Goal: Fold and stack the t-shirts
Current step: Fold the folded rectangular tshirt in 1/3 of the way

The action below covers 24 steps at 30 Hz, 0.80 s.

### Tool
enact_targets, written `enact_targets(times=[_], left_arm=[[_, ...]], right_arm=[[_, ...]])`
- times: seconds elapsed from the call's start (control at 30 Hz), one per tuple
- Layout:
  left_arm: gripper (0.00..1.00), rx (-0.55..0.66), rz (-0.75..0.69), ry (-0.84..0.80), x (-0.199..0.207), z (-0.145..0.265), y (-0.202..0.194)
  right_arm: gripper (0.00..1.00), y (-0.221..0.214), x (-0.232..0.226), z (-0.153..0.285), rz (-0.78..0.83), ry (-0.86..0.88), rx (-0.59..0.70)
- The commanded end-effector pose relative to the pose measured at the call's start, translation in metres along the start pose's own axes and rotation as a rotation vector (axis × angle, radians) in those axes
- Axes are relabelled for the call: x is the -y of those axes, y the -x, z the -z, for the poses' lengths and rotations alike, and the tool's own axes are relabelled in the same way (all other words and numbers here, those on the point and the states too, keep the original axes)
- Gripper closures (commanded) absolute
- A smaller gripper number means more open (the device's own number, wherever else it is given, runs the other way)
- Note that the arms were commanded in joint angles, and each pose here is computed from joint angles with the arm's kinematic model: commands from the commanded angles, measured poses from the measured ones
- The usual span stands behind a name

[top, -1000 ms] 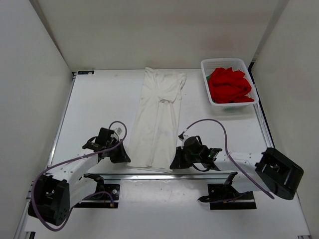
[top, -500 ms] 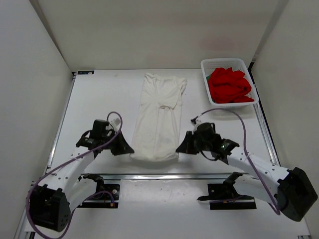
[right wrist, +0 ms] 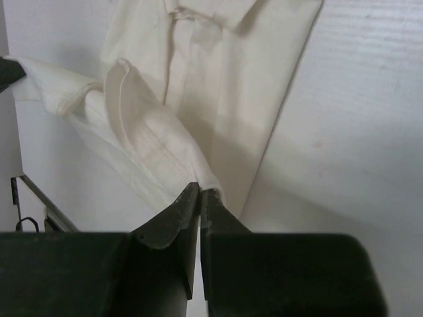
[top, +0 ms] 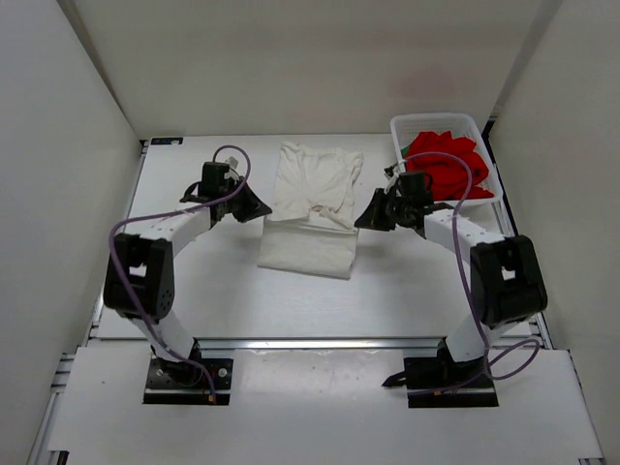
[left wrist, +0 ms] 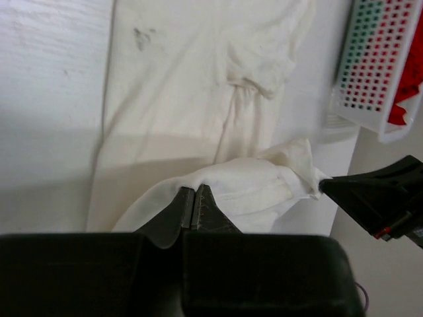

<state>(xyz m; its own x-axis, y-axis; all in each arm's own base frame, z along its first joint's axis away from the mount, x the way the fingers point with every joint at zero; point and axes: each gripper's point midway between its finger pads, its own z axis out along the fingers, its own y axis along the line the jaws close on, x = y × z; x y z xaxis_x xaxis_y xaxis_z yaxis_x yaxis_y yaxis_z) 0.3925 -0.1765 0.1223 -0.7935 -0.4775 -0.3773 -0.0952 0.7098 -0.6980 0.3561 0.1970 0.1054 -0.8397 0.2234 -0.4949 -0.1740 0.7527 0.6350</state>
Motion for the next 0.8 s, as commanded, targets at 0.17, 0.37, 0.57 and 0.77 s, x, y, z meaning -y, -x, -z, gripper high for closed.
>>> enact_targets(times=[0.17, 0.37, 0.57, 0.77], left_arm=[[0.99, 0.043, 0.007, 0.048, -0.011, -0.062, 0.041], [0.79, 0.084, 0.030, 0.014, -0.012, -0.076, 0.063], [0.53, 0.212, 0.050, -0.077, 0.017, -0.037, 0.083], [0.62, 0.132, -0.053, -0.102, 0.048, -0.032, -0.006]], right_arm=[[1.00, 0.067, 0.012, -0.051, 0.077, 0.047, 0.028], [0.92, 0.084, 0.034, -0.072, 0.054, 0.029, 0.029], [0.62, 0.098, 0.029, -0.047, 0.056, 0.006, 0.108], [0.98, 0.070, -0.006, -0.030, 0.164, 0.004, 0.125]])
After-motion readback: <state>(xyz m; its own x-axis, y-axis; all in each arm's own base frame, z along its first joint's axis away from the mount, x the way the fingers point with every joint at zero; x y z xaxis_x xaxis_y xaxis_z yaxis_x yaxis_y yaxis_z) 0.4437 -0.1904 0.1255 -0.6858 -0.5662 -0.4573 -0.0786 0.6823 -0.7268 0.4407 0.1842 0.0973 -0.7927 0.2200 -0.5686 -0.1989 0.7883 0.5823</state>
